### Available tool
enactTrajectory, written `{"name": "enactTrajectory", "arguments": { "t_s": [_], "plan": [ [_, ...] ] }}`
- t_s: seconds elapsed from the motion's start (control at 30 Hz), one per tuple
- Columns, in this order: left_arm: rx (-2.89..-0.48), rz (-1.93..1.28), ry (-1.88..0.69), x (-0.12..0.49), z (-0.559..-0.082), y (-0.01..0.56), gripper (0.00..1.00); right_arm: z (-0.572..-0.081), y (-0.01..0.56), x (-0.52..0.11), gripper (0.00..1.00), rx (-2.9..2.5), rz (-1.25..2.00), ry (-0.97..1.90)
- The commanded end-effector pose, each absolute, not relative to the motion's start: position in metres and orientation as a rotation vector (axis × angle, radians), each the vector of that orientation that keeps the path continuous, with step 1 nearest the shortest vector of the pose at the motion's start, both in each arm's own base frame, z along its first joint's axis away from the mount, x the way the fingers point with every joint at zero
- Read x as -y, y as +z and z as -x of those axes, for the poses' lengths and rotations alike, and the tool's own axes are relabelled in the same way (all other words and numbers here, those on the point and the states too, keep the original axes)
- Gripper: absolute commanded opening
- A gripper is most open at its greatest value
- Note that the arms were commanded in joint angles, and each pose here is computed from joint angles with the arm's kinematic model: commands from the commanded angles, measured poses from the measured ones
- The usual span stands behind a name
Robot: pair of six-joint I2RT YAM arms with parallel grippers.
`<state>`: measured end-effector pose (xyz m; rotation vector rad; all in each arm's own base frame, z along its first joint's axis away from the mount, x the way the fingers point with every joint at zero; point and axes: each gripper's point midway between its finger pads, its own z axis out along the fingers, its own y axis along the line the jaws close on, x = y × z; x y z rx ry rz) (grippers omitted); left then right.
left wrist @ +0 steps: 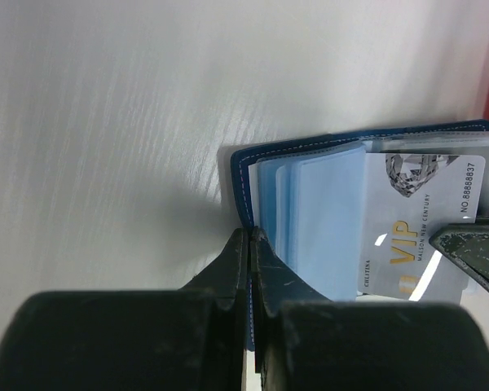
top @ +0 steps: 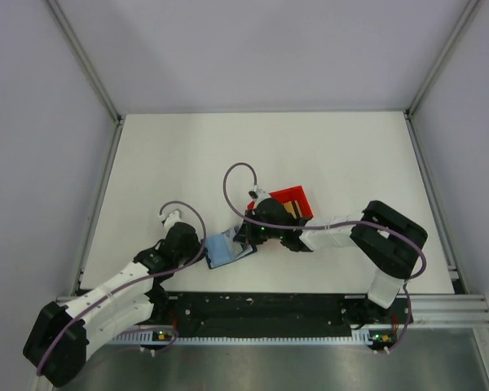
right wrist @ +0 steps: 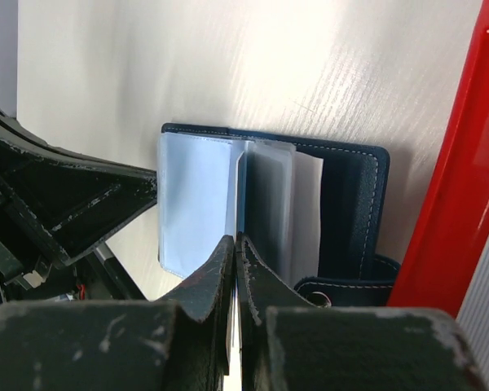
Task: Put the credit cards into the card holder
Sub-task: Insert the credit card into the card holder.
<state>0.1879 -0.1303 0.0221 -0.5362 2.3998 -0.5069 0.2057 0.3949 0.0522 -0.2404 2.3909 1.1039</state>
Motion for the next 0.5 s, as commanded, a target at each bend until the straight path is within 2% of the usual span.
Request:
{"name": "enactTrajectory", "arguments": {
  "t_s": [0.0, 0.47],
  "plan": [
    [-2.402, 0.509, -0.525, 0.134, -0.187, 0.021, 0.0, -0.209, 0.063, -0.415, 0.0, -2.359, 0.274, 1.184],
    [-2.403, 0.508, -0.514, 0.132, -0.188, 0.022, 0.0, -0.215, 0.035, -0.395, 0.0, -2.439, 0.278, 1.045]
  ]
}}
